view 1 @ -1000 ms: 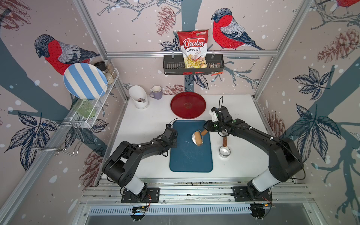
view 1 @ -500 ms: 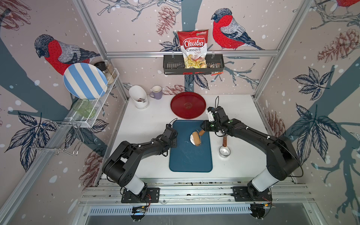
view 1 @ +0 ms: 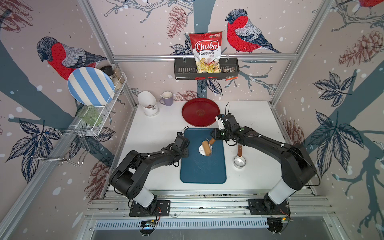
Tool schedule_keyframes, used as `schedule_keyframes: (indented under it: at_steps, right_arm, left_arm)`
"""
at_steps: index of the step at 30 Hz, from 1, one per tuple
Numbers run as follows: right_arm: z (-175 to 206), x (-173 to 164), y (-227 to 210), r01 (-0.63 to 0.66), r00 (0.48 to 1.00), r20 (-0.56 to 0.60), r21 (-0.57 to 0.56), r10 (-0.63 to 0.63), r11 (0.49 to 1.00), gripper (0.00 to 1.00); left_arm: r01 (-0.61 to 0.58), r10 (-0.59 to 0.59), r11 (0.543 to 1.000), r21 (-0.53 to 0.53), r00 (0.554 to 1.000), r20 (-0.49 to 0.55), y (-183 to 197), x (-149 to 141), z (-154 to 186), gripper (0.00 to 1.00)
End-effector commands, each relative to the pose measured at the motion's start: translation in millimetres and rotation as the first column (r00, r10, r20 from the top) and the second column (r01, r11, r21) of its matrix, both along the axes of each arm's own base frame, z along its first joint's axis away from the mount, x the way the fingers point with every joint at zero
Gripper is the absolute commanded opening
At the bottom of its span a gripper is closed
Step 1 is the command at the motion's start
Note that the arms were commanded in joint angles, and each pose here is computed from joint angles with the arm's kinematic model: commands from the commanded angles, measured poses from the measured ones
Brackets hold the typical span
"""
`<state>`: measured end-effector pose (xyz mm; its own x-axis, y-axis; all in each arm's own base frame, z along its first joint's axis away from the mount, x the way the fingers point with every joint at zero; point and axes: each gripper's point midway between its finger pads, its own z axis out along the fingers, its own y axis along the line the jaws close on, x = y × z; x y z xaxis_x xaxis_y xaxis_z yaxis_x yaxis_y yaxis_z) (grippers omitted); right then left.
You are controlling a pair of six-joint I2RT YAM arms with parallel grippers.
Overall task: Roll out the dumpling wrappers from the dough
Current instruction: Flatten out the dough on the work surface.
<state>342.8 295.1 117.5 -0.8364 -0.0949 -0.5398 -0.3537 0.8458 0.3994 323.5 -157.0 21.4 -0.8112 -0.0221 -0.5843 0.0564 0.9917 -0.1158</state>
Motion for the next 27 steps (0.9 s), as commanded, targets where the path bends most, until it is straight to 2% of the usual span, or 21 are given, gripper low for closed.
schedule_keyframes:
  at_steps: [1,27]
  right_arm:
    - [-65.2,-62.6,-37.4,-0.071,0.959,-0.284,-0.228,0.004,0.971,0.00]
    - [-71.4,-80.1,-26.3,-0.113,0.952,-0.305,-0.239,0.036,0.965,0.00]
  left_arm:
    - [-0.013,0.014,0.999,0.031,0.999,-0.033,7.9,-6.0,-7.8,0.00]
    - [-0.013,0.014,0.999,0.035,1.000,-0.028,6.9,-2.6,-4.9,0.00]
